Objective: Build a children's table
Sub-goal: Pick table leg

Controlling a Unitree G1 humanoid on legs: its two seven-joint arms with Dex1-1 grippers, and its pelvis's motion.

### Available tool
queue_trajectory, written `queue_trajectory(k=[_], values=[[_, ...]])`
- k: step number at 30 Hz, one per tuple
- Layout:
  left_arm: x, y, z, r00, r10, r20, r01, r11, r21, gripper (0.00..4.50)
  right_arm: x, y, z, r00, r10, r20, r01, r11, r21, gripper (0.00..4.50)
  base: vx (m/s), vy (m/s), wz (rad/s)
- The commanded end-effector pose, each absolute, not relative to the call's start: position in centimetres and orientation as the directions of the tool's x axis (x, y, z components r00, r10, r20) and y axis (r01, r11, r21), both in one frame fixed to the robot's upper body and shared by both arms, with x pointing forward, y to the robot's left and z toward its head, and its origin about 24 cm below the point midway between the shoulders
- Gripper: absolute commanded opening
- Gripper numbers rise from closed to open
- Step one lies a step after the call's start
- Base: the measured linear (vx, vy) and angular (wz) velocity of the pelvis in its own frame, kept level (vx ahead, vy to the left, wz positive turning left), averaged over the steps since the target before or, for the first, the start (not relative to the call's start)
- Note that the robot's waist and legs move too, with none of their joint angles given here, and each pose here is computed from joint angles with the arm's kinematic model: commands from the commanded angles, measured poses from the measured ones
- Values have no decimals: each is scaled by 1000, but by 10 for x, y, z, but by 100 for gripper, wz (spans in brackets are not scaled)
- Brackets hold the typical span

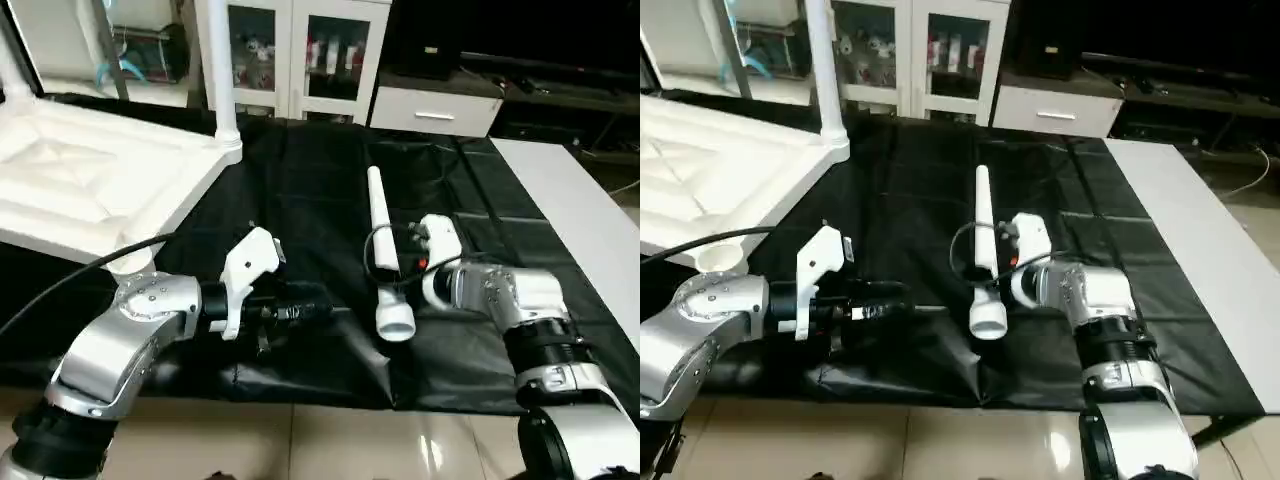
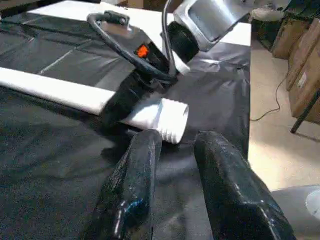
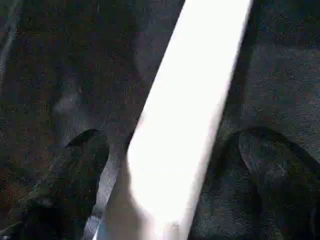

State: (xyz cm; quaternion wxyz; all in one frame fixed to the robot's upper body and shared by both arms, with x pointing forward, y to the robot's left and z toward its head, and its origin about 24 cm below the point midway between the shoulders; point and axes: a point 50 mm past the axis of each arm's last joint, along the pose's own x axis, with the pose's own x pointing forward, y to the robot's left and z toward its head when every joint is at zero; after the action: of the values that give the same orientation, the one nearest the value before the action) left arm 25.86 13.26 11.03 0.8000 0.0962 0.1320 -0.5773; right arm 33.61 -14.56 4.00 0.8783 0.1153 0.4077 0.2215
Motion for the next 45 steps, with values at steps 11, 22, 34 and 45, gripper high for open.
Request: queue_trajectory(k=[11, 22, 34, 45], values=[[247, 128, 117, 219, -900, -377, 969, 245, -21, 150, 335, -171, 42, 495, 400, -771, -289, 913, 288, 325, 0, 0, 0], [248, 124, 123, 279, -903, -327, 951, 306, -34, 252, 333, -186, 48, 521, 396, -756, -271, 917, 293, 230, 0, 0, 0], [274, 118, 134, 490, -856, -163, 854, 509, -106, 346, 311, -200, 79, 601, 572, -559, -323, 813, 485, 183, 0, 0, 0], [301, 66, 167, 517, -850, 103, 772, 411, -485, 434, 283, -152, 140, 541, 833, -116, -726, 532, 437, 182, 0, 0, 0]])
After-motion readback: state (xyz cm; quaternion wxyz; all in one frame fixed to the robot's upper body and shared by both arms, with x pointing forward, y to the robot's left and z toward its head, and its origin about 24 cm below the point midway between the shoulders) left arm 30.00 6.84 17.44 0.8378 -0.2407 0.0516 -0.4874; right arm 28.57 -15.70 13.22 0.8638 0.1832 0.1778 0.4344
